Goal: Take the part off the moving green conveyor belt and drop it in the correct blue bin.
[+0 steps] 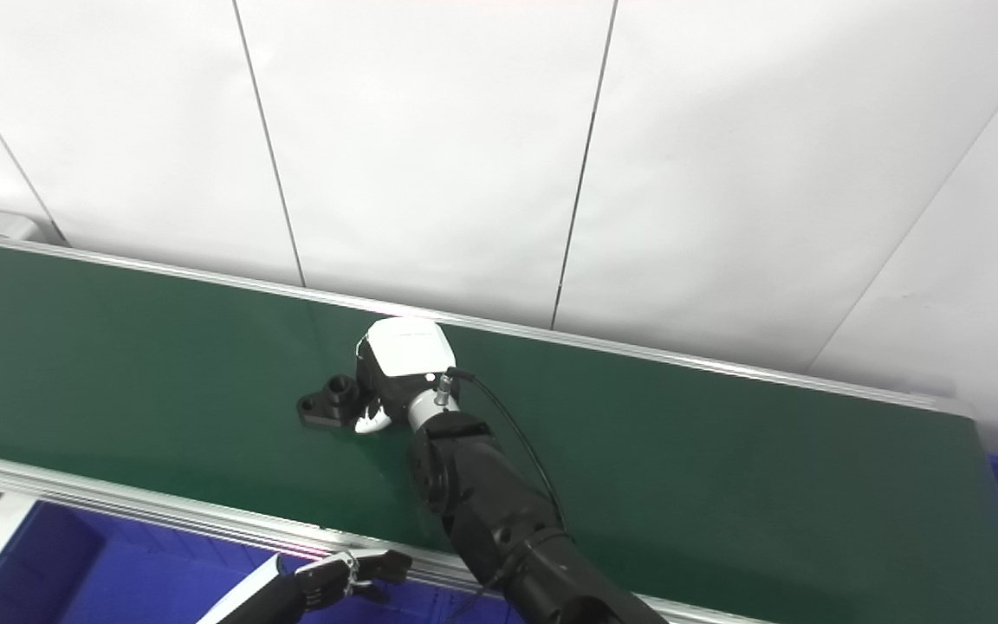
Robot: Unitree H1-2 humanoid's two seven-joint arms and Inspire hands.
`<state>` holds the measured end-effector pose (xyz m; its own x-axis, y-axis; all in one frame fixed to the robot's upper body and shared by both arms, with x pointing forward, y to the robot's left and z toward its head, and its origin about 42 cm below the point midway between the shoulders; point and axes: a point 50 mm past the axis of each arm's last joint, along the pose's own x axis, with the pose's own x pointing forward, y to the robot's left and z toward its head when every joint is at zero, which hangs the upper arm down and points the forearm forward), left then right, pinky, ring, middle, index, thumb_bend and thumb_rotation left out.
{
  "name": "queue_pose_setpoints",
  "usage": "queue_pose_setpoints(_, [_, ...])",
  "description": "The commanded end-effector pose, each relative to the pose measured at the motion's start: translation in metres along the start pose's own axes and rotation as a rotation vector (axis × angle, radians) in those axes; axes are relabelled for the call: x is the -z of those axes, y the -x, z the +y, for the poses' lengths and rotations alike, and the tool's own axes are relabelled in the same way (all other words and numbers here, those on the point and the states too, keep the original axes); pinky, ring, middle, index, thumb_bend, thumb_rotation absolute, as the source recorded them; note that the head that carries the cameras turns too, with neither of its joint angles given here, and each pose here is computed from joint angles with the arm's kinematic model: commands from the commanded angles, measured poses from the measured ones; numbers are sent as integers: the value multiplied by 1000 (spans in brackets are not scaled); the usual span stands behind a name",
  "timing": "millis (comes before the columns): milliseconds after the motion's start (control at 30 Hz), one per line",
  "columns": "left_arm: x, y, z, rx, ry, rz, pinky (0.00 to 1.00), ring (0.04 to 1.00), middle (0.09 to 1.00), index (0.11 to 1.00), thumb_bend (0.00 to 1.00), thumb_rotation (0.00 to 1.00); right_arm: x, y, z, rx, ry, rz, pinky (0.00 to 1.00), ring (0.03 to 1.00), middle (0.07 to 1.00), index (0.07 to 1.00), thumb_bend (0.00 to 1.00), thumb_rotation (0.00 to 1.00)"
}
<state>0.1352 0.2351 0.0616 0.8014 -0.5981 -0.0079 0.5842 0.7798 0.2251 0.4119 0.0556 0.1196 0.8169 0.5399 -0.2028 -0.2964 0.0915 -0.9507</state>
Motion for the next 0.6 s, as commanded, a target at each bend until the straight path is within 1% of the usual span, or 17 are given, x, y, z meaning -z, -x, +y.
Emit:
queue_pose_setpoints(0, [-9,-1,4,-15,-26,-60,753,838,872,840,384,239,-4,6,25,-120,4,5,562,654,667,488,524,125])
queue_pose_setpoints(33, [-9,-1,4,-15,-26,-59,757,840,873,841,383,243,-4,6,26,-121,6,2,530,629,659,488,525,132])
queue_pose_setpoints(67, [-9,0,4,-14,-23,-58,758,840,873,842,383,245,-5,7,27,-119,2,-1,523,622,660,490,524,133])
queue_pose_setpoints(100, [-9,0,4,-14,-20,-58,760,841,874,843,383,244,-6,8,28,-120,1,-6,523,619,673,616,679,106])
queue_pose_setpoints(133, [-9,0,5,-14,-19,-58,760,841,874,843,382,243,-7,8,30,-121,1,-11,523,618,676,651,710,100])
queue_pose_setpoints(167, [-9,0,5,-15,-21,-58,759,841,874,843,382,240,-8,9,31,-122,-1,-21,522,615,681,718,772,89])
queue_pose_setpoints(233, [-9,1,5,-16,-22,-58,756,839,872,841,384,236,-8,10,33,-127,4,-39,517,620,709,797,804,109])
queue_pose_setpoints(300, [-9,1,5,-15,-20,-58,759,841,873,843,383,237,-9,10,34,-139,5,-54,521,631,732,815,807,129])
queue_pose_setpoints(333, [-9,1,5,-14,-20,-58,761,843,874,843,379,219,-9,10,34,-146,3,-61,604,703,773,822,794,119])
queue_pose_setpoints(367, [-9,1,5,-13,-19,-58,762,843,874,843,378,217,-9,10,34,-154,-1,-68,634,726,786,824,791,119])
queue_pose_setpoints(400, [-9,1,5,-13,-19,-58,763,845,875,845,378,221,-8,10,34,-162,-8,-81,696,767,811,825,787,121])
queue_pose_setpoints(433, [-10,2,5,-13,-25,-55,763,845,875,845,378,221,-8,10,34,-172,-23,-101,705,772,815,825,787,121])
queue_pose_setpoints(500, [-10,2,5,-11,-32,-53,756,841,876,845,375,231,-7,11,34,-184,-41,-130,759,822,853,815,801,107])
queue_pose_setpoints(567, [-10,2,5,-10,-33,-54,760,842,876,845,373,227,-7,12,34,-197,-38,-143,778,844,871,799,818,78])
